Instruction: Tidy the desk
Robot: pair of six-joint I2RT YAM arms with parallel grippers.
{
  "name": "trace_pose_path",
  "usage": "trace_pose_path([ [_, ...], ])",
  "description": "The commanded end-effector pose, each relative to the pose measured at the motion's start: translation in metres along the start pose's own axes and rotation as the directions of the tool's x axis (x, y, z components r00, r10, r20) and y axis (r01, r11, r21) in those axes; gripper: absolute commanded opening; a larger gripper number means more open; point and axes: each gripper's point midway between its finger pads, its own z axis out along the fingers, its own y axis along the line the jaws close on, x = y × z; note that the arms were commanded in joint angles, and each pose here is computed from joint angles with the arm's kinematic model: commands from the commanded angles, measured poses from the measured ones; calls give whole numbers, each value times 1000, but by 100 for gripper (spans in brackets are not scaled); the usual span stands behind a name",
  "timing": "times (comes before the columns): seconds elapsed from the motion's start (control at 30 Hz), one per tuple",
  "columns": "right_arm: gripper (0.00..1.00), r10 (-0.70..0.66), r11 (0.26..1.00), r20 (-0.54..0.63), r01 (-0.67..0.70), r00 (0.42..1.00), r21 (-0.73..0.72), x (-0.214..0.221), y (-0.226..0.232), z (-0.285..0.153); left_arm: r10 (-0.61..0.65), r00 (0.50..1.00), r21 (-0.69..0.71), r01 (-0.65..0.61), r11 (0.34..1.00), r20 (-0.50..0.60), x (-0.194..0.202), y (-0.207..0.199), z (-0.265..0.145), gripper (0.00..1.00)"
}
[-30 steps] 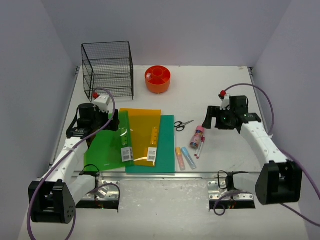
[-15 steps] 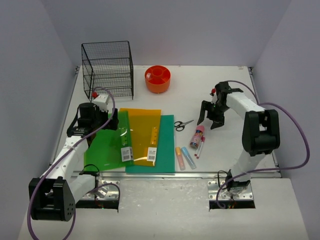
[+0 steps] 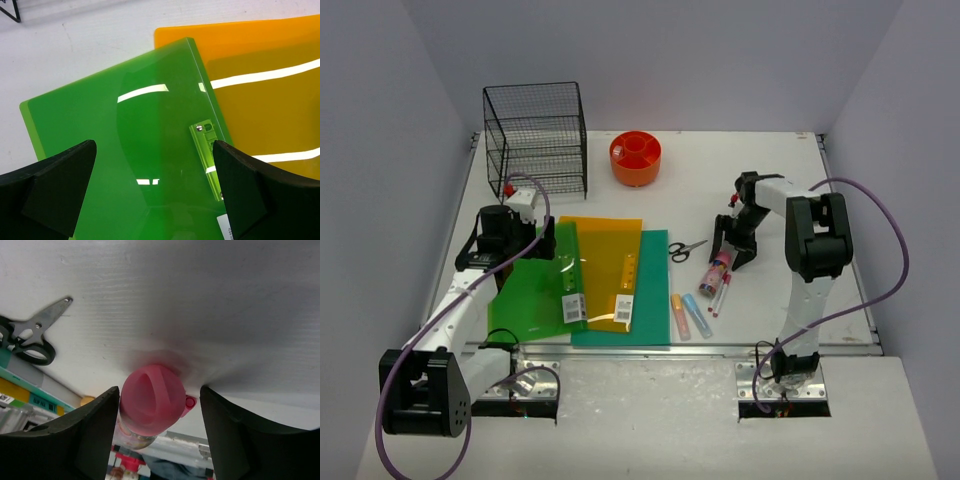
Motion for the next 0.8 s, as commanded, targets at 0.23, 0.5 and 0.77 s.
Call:
trace_pose_path([
  [0.23,41,-14,995,-17,12,1000,-95,-14,27,-13,3,997,-7,-3,1000,82,-29,0,-1,100],
  [0.5,0,-90,957,104,114,991,-265,-32,72,-65,5,996,-1,-5,1000,94,-31,-1,-4,100],
  [0.77,0,-213,843,481,409,851,-350,-50,122,-165,22,993,33,-26,999,116,-34,-7,-9,100],
])
